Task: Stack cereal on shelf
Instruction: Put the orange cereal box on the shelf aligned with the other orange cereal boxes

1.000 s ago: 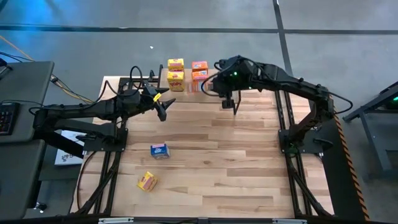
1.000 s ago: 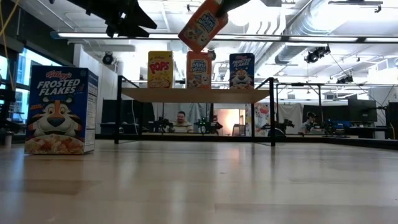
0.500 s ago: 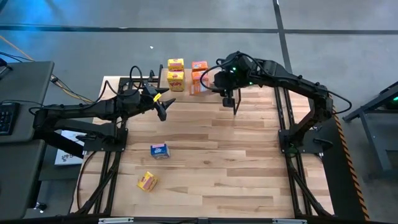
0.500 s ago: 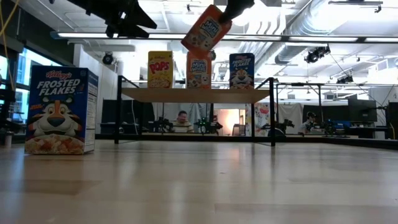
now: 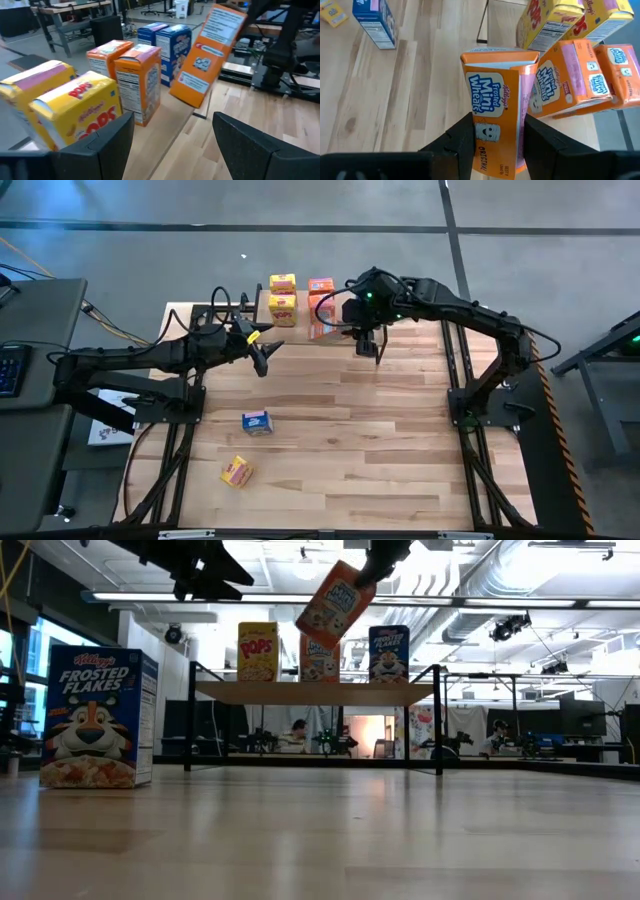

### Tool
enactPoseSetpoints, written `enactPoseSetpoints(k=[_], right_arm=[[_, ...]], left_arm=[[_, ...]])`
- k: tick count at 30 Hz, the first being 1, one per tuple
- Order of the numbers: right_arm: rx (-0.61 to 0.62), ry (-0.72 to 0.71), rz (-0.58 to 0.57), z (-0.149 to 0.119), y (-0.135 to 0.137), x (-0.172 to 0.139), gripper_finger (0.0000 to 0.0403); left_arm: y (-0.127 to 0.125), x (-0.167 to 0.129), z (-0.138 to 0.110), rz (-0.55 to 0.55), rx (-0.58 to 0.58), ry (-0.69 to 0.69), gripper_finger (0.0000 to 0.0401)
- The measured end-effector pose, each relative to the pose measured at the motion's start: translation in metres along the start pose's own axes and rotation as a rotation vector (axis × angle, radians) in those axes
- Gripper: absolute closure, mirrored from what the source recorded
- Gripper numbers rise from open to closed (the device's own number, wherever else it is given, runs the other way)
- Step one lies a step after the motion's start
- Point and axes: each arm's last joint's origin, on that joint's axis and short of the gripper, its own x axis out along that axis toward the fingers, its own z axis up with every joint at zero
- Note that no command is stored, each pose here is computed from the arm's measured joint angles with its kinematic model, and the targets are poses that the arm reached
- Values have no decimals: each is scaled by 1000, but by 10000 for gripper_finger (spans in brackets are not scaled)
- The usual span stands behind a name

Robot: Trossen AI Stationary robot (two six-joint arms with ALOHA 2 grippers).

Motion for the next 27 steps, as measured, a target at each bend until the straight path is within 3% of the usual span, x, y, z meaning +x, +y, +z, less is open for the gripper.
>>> enactPoseSetpoints(k=[16,23,27], right_arm=[[-9,-4,76,0,5,0,273],[-5,21,99,-3,7,1,273],[-3,11,142,-3,8,1,273]], left_arm=[[4,8,3,7,-106,-33,92],[-6,20,-2,-17,-96,-19,91],[-17,28,-8,-55,-8,4,91]])
